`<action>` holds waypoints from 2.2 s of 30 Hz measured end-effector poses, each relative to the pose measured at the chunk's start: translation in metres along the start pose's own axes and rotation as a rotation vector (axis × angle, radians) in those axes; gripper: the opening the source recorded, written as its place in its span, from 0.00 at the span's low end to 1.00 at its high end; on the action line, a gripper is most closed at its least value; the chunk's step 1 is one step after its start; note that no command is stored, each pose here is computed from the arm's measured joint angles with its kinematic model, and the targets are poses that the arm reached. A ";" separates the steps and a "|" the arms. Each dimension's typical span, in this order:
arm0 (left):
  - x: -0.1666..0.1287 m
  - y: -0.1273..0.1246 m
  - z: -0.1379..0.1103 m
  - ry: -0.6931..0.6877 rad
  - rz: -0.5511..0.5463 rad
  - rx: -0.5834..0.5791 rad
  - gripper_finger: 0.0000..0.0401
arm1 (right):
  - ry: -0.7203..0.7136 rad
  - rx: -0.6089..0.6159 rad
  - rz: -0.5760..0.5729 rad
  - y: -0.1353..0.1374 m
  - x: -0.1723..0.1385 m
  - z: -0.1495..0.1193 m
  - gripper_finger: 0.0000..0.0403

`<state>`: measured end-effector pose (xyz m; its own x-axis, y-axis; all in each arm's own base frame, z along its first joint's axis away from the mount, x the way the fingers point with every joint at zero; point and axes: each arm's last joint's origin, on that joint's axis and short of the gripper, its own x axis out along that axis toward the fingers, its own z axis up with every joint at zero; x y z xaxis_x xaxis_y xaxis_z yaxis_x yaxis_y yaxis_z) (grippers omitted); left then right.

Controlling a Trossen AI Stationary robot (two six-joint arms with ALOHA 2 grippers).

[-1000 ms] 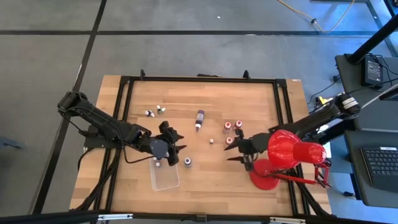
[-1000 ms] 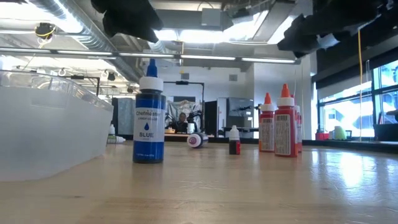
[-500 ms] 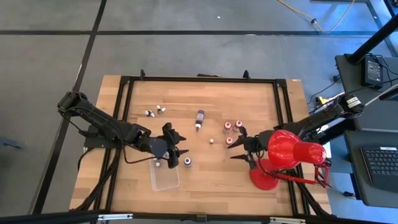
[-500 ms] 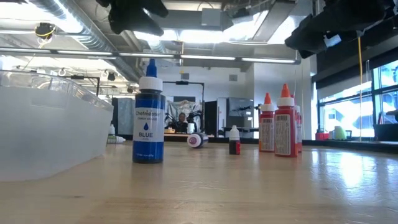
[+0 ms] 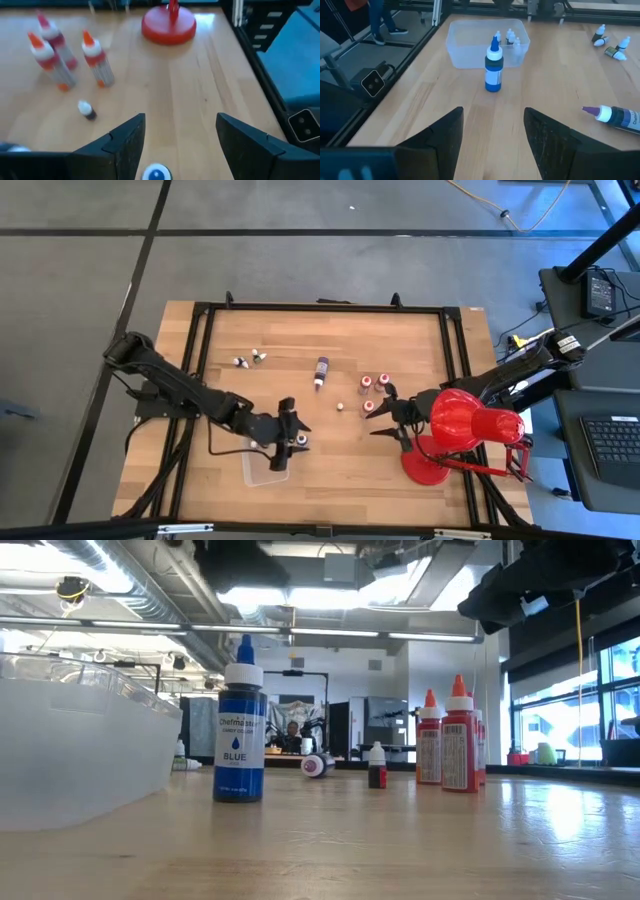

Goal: Pick & Place food coloring
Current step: Put the large blue food coloring bottle into the bin

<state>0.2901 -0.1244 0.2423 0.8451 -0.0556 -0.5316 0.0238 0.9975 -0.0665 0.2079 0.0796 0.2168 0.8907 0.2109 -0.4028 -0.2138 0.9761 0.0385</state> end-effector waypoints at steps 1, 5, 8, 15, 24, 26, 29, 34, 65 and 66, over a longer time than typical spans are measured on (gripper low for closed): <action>0.003 0.001 -0.002 0.024 0.000 -0.021 0.59 | 0.000 0.000 0.000 0.000 0.000 0.000 0.52; 0.006 0.007 0.008 0.134 0.046 -0.083 0.59 | -0.001 0.000 0.000 0.000 0.000 0.000 0.52; 0.005 0.009 0.019 0.207 0.071 -0.077 0.59 | -0.002 0.001 -0.001 0.000 0.000 0.000 0.52; 0.026 0.010 0.018 0.362 0.031 -0.088 0.59 | -0.001 0.000 -0.001 0.000 0.000 0.000 0.52; 0.046 0.012 0.004 0.498 0.053 -0.086 0.59 | 0.000 0.000 -0.001 0.000 0.000 0.000 0.52; 0.046 0.012 0.004 0.500 0.055 -0.086 0.59 | 0.001 0.000 -0.001 0.000 0.000 0.000 0.52; 0.046 0.012 0.004 0.497 0.066 -0.081 0.59 | 0.001 0.000 -0.001 0.000 0.000 0.000 0.52; 0.046 0.012 0.003 0.498 0.069 -0.080 0.59 | 0.001 0.000 -0.001 0.000 0.000 0.000 0.52; 0.057 0.011 -0.006 0.542 0.072 -0.064 0.35 | 0.008 -0.002 -0.001 0.000 0.000 -0.001 0.52; 0.055 0.011 -0.005 0.547 0.071 -0.068 0.35 | 0.008 -0.002 -0.001 0.000 0.000 -0.001 0.52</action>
<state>0.3344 -0.1165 0.2081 0.4424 -0.0209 -0.8966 -0.0730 0.9956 -0.0592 0.2077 0.0796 0.2161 0.8876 0.2095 -0.4102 -0.2136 0.9762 0.0365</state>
